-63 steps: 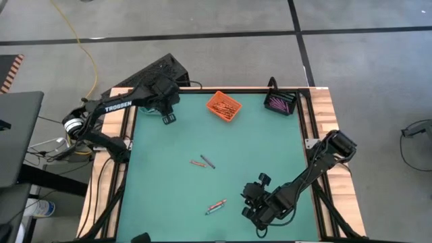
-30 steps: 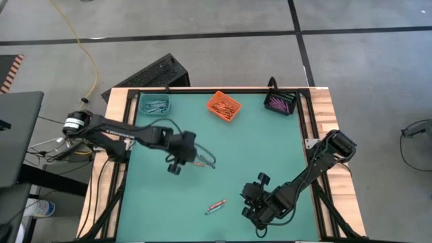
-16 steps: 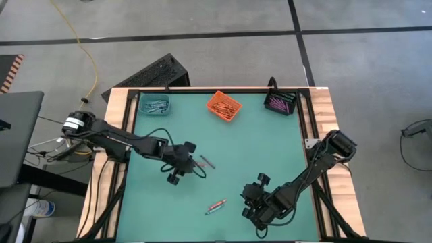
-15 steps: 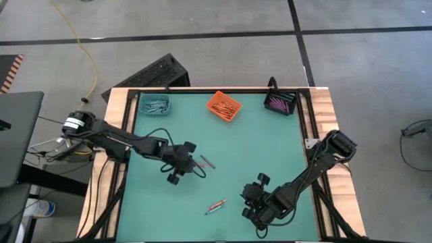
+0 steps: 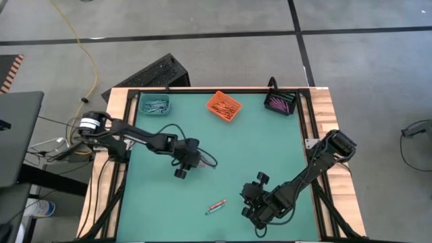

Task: Sort crayons
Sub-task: Put the orange crayon into the orange bin

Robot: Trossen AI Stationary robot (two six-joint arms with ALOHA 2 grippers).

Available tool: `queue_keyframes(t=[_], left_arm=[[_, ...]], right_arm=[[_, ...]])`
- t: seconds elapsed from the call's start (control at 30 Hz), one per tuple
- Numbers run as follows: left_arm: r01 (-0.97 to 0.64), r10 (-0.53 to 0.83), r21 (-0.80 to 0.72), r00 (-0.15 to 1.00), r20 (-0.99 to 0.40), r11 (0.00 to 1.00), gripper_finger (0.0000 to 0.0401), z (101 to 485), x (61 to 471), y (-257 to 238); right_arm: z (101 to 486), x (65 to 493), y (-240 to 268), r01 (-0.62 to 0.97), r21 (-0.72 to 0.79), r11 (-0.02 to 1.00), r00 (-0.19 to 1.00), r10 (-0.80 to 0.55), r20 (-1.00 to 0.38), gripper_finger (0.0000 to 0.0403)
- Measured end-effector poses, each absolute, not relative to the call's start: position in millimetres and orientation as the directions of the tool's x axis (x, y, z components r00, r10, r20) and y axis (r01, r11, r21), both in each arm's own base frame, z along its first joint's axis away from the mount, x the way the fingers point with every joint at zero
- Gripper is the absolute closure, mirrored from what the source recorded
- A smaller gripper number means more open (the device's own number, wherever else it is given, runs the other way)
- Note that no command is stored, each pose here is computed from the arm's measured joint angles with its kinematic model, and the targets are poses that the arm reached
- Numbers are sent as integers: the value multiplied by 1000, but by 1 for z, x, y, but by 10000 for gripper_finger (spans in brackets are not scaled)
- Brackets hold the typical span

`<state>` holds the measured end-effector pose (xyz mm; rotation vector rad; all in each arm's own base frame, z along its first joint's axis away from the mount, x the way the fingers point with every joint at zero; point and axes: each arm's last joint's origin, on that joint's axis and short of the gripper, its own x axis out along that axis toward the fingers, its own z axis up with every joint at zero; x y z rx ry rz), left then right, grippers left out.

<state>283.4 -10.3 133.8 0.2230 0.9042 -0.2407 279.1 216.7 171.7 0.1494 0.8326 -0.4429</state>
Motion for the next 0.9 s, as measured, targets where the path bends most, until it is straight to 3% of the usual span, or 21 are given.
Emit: queue_keyframes(t=[0.27,0.57,0.9], left_arm=[[302,-118,65,551,-826,951,306,123,291,-10],[322,-113,71,520,-847,944,392,129,294,-11],[362,-114,89,503,-857,928,399,139,302,-15]], right_arm=[[172,279,217,436,-40,899,591,-319,-741,255],[172,279,217,436,-39,899,591,-319,-741,255],[172,279,217,426,-49,903,591,-319,-741,255]])
